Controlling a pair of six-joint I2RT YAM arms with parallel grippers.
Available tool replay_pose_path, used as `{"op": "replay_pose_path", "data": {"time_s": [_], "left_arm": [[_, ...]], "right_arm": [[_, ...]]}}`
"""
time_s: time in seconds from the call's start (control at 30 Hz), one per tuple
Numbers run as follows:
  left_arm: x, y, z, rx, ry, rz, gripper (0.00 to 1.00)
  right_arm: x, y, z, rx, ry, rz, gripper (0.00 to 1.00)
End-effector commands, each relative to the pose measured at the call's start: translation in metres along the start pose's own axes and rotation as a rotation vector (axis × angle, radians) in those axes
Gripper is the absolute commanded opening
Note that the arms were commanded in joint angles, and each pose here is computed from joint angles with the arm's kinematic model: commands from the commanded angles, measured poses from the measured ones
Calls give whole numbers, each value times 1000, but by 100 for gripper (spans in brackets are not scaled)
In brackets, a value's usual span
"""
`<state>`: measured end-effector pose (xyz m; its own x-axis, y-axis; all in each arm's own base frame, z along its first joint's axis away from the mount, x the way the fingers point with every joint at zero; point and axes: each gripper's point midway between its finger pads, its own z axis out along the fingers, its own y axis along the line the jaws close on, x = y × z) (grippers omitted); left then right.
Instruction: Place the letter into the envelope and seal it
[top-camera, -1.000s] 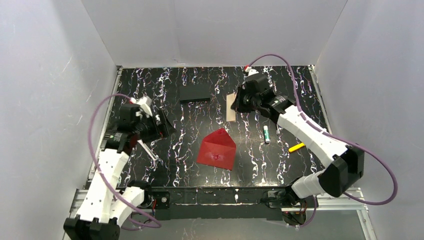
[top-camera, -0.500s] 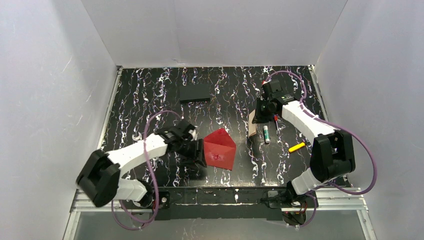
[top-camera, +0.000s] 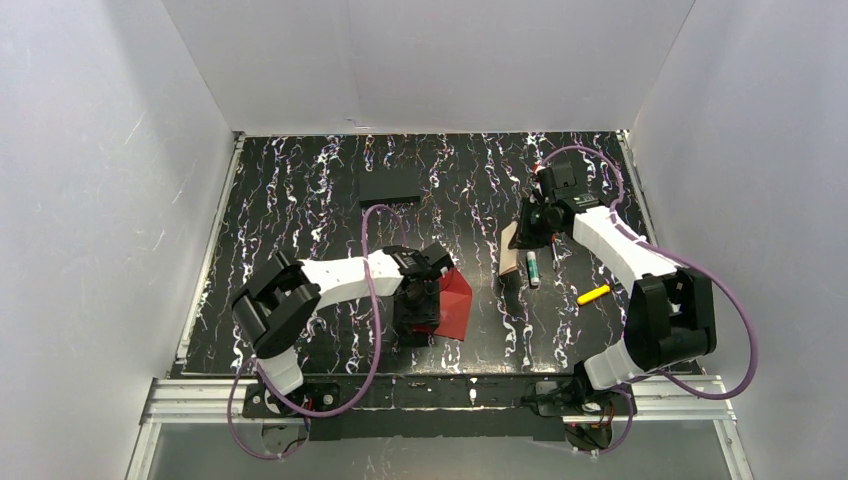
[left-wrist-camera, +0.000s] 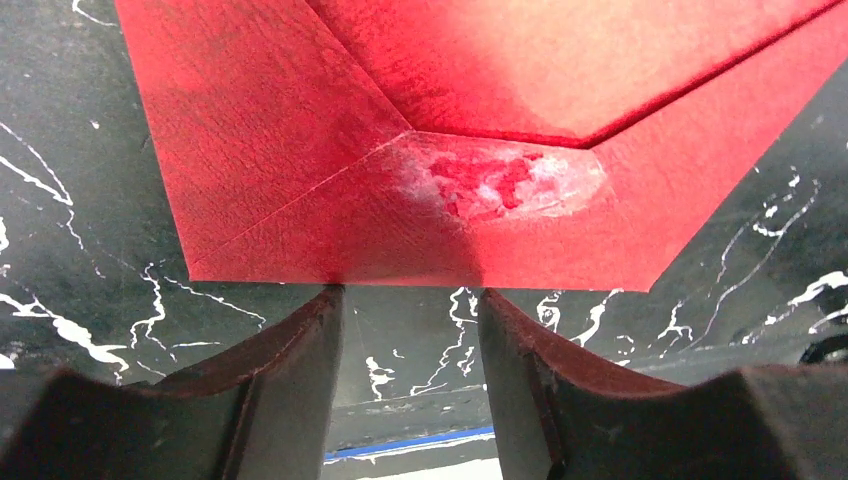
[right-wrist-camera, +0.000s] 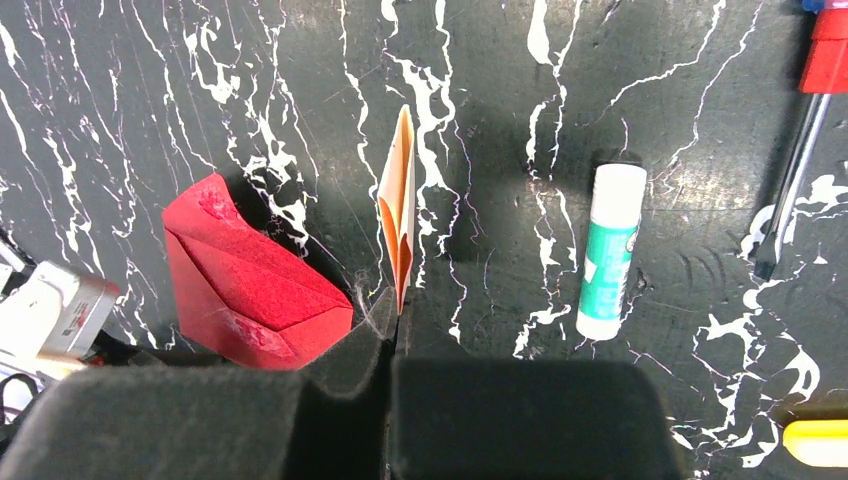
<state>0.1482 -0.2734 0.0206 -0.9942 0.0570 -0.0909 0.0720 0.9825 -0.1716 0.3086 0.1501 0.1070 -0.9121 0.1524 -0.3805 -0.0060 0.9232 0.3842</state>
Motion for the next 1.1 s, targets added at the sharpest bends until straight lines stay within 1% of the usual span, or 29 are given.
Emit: {"op": "replay_pose_path", "data": {"time_s": [0.0,0.2,0.3,0.37,0.47,0.6,0.73,0.8,0.83,0.97,1.07], "left_arm": [[2,31,10,-210,1,-37,48],[-28,36,14,-273,-18,-3,49],[-57,45,15,-289,-33,-1,49],[-83,51,11,-293,-56,5,49],[-111,54,10,-261,-63,12,49],[-133,40,5,-192,-73,54,49],[-138,35,-8,-147,-82,36,50],[-137,37,-17,-129,-87,9,52],[-135,38,-23,-118,-92,-8,54],[-124,36,-41,-41,-107,-38,69],[-104,31,-46,32,-66,-48,72]], "right_arm": [[-10,6,-14,-34,-57,-9,1],[-15,8,-19,-43,-78,3,1],[-14,10,-19,-56,-84,5,1],[-14,11,-19,-71,-92,8,1],[-11,16,-16,-113,-97,7,1],[-14,33,-19,-211,-109,-18,1],[-12,65,-34,-406,-138,-71,1],[-6,74,-36,-472,-123,-48,1],[-2,76,-35,-491,-106,-29,1],[21,87,-27,-541,-47,-17,1],[41,87,-12,-553,33,-18,1]]}}
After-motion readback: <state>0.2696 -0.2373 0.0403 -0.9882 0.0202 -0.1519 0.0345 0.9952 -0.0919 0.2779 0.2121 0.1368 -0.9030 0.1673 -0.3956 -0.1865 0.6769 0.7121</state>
